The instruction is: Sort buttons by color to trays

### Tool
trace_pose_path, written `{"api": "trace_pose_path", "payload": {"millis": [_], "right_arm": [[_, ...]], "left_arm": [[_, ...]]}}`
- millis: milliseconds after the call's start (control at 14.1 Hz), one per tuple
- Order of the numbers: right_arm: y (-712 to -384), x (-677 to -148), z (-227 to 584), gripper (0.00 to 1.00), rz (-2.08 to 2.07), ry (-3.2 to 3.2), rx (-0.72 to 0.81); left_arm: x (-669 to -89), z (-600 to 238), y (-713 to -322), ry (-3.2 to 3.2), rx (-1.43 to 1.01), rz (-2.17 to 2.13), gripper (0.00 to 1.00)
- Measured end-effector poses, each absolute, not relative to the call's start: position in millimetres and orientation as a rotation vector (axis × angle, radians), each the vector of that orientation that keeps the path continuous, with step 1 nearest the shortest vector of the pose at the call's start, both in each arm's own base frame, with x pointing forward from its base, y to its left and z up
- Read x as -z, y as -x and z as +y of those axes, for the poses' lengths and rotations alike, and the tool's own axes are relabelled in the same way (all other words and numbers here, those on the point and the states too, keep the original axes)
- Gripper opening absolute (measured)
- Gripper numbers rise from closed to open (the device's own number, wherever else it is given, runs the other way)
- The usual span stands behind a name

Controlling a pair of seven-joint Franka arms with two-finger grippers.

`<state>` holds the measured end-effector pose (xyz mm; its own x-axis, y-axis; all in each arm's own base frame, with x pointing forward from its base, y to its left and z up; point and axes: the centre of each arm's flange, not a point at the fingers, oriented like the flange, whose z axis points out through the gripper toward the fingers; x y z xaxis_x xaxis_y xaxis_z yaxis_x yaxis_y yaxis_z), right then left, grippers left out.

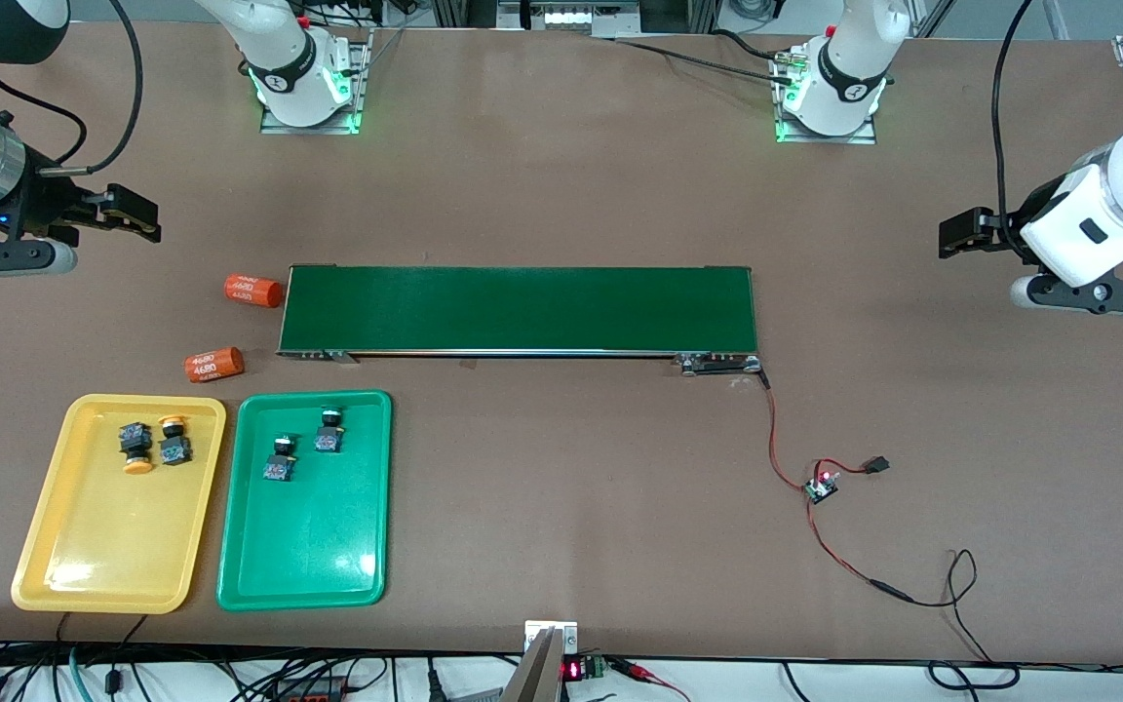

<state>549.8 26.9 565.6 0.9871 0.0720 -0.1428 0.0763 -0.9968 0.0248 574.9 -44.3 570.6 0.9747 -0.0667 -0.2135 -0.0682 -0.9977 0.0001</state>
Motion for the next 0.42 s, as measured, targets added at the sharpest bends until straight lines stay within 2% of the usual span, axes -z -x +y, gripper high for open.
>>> {"api": "trace_pose_path", "payload": {"millis": [425], "right_arm": [[-548.1, -564.8, 26.7, 1.0, 0.104, -3.099, 0.242]], "left_arm": [[-570.6, -44.3, -574.9, 3.114, -0.336, 0.106, 1.0]]}}
